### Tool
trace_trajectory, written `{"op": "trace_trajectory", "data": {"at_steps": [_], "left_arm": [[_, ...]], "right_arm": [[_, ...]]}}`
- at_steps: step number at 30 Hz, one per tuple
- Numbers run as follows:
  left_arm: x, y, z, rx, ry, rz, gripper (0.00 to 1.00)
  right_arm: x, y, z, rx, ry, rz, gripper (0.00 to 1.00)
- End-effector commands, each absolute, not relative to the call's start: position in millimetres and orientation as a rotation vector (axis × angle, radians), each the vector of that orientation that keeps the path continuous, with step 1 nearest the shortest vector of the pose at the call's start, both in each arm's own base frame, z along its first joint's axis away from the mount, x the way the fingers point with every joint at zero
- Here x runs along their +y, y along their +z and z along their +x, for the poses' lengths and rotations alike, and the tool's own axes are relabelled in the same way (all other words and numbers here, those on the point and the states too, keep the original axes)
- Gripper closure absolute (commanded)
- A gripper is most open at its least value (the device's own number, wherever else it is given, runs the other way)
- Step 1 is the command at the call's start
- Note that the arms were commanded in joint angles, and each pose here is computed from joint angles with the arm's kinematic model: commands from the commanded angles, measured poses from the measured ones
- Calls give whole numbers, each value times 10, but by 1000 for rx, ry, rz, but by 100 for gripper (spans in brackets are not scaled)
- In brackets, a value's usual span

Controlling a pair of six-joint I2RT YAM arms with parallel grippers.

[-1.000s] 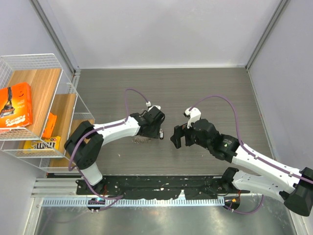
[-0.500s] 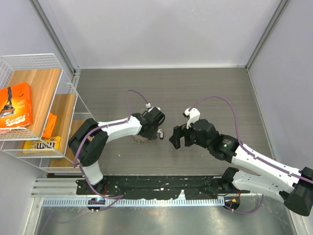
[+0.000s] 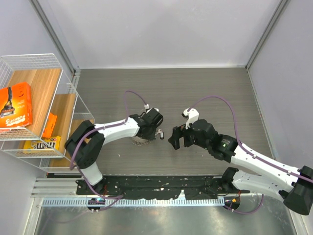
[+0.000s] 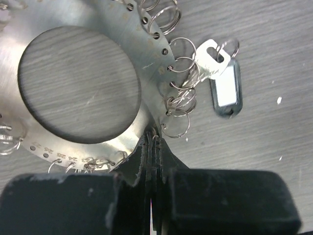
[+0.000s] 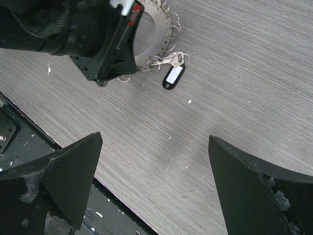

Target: Put the keys on the keyring

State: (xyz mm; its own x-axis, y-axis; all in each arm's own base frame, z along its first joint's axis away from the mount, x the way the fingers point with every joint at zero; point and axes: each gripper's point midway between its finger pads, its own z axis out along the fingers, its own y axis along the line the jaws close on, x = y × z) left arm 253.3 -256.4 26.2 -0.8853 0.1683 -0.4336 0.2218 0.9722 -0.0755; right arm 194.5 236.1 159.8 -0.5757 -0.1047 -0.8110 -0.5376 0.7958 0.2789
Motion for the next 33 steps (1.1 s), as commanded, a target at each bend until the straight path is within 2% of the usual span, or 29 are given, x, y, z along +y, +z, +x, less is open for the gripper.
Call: {"op": "trace_trajectory", "data": {"at_steps": [1, 8, 16, 19, 23, 33], "left_arm": [[-2482, 584, 2449, 2626, -204, 327, 100], [-2431, 1157, 2213, 2494, -243, 501, 100], [-2419, 1800, 1956, 2326, -381, 647, 100], [-2464, 2016, 1830, 2261, -478, 704, 100], [-2563, 2280, 1637, 2158, -619, 785, 100], [-2763, 2926, 1136, 1903, -955, 908, 100]], "right_arm": [[2426, 1775, 1968, 2081, 677, -476, 3], [2452, 2017, 1909, 2043, 716, -528, 3], [2520, 2406, 1690, 1930, 779, -737, 0], [2557, 2579, 1542, 1866, 854, -811, 6], [2606, 2765, 1386, 1802, 917, -902, 19], [2846, 3058, 978, 1666, 1074, -1046, 26]]}}
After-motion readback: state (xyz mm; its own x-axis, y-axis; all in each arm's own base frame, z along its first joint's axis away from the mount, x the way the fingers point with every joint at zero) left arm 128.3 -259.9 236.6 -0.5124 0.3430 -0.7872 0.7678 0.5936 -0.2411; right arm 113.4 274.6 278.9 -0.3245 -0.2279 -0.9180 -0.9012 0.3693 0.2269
